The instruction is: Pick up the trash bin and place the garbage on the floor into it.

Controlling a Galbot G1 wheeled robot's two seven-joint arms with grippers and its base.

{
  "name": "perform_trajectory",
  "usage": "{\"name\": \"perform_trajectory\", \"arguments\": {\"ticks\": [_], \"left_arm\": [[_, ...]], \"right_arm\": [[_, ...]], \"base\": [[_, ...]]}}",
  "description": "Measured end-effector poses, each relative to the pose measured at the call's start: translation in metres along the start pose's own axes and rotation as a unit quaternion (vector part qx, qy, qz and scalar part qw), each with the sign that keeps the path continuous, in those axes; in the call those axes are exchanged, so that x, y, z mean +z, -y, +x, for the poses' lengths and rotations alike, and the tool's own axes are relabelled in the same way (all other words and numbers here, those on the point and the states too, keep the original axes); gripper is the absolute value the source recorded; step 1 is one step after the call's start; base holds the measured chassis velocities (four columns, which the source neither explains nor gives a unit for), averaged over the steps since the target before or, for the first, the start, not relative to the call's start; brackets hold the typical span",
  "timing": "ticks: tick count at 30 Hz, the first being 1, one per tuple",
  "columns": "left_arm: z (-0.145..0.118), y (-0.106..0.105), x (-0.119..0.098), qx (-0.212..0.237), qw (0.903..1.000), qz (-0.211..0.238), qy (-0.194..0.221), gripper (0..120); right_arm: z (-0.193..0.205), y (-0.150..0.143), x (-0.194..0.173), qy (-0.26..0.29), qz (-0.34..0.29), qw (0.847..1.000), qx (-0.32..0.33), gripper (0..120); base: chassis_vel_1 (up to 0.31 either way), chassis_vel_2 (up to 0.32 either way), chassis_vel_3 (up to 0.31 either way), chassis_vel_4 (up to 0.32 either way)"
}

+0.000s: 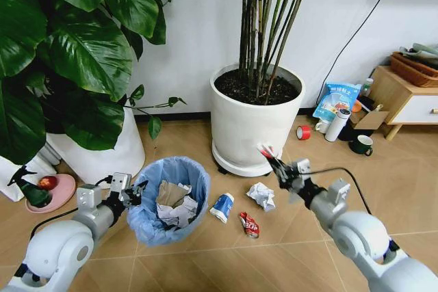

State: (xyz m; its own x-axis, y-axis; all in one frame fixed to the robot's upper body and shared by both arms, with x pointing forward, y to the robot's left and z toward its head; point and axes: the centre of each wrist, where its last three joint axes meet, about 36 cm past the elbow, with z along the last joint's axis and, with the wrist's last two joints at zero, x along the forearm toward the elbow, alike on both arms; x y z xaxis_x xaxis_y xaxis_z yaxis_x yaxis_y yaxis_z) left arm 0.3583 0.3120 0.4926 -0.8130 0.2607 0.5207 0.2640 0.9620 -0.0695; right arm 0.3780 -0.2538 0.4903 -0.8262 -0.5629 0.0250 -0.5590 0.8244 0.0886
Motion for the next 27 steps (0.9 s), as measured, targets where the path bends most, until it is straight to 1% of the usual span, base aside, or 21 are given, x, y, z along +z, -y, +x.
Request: {"name": "perform_trajectory", "arguments": {"ticks": [2, 4, 5, 7, 8, 9, 10, 14, 20, 23, 27], "left_arm": [[-0.008, 0.0, -0.004, 0.007, 0.9999, 0.007, -0.004, 0], [-0.016, 0.001, -0.009, 0.011, 0.9999, 0.008, -0.004, 0], [-0.016, 0.001, -0.009, 0.011, 0.9999, 0.008, -0.004, 0], [-0.024, 0.003, -0.019, 0.016, 0.9998, 0.008, 0.003, 0], [-0.024, 0.003, -0.019, 0.016, 0.9998, 0.008, 0.003, 0], [-0.029, 0.005, -0.027, 0.018, 0.9998, 0.011, 0.007, 0], [-0.032, 0.005, -0.03, 0.019, 0.9997, 0.011, 0.008, 0], [-0.044, 0.002, -0.042, 0.024, 0.9997, 0.009, 0.006, 0], [-0.052, 0.001, -0.047, 0.031, 0.9995, 0.007, -0.002, 0], [-0.057, 0.006, -0.047, 0.037, 0.9993, 0.004, -0.006, 0], [-0.059, 0.008, -0.048, 0.039, 0.9992, 0.003, -0.007, 0]], "right_arm": [[-0.015, -0.008, -0.015, 0.024, -0.014, 0.999, -0.028, 0], [-0.025, -0.014, -0.024, 0.036, -0.025, 0.998, -0.048, 0], [-0.025, -0.014, -0.024, 0.036, -0.025, 0.998, -0.048, 0], [-0.036, -0.02, -0.033, 0.046, -0.03, 0.996, -0.07, 0], [-0.036, -0.02, -0.033, 0.046, -0.03, 0.996, -0.07, 0], [-0.041, -0.024, -0.038, 0.052, -0.032, 0.995, -0.083, 0], [-0.044, -0.025, -0.039, 0.054, -0.033, 0.994, -0.088, 0], [-0.058, -0.039, -0.048, 0.072, -0.04, 0.99, -0.119, 0], [-0.075, -0.051, -0.052, 0.084, -0.043, 0.985, -0.142, 0], [-0.089, -0.061, -0.05, 0.086, -0.049, 0.983, -0.156, 0], [-0.098, -0.067, -0.046, 0.084, -0.054, 0.982, -0.161, 0]], "base": [[0.0, 0.0, 0.0, 0.0], [0.0, 0.0, 0.0, 0.0], [0.0, 0.0, 0.0, 0.0], [0.0, 0.0, 0.0, 0.0], [0.0, 0.0, 0.0, 0.0], [0.0, 0.0, 0.0, 0.0], [0.0, 0.0, 0.0, 0.0], [0.0, 0.0, 0.0, 0.0], [0.0, 0.0, 0.0, 0.0], [0.0, 0.0, 0.0, 0.0], [0.0, 0.0, 0.0, 0.0]]}}
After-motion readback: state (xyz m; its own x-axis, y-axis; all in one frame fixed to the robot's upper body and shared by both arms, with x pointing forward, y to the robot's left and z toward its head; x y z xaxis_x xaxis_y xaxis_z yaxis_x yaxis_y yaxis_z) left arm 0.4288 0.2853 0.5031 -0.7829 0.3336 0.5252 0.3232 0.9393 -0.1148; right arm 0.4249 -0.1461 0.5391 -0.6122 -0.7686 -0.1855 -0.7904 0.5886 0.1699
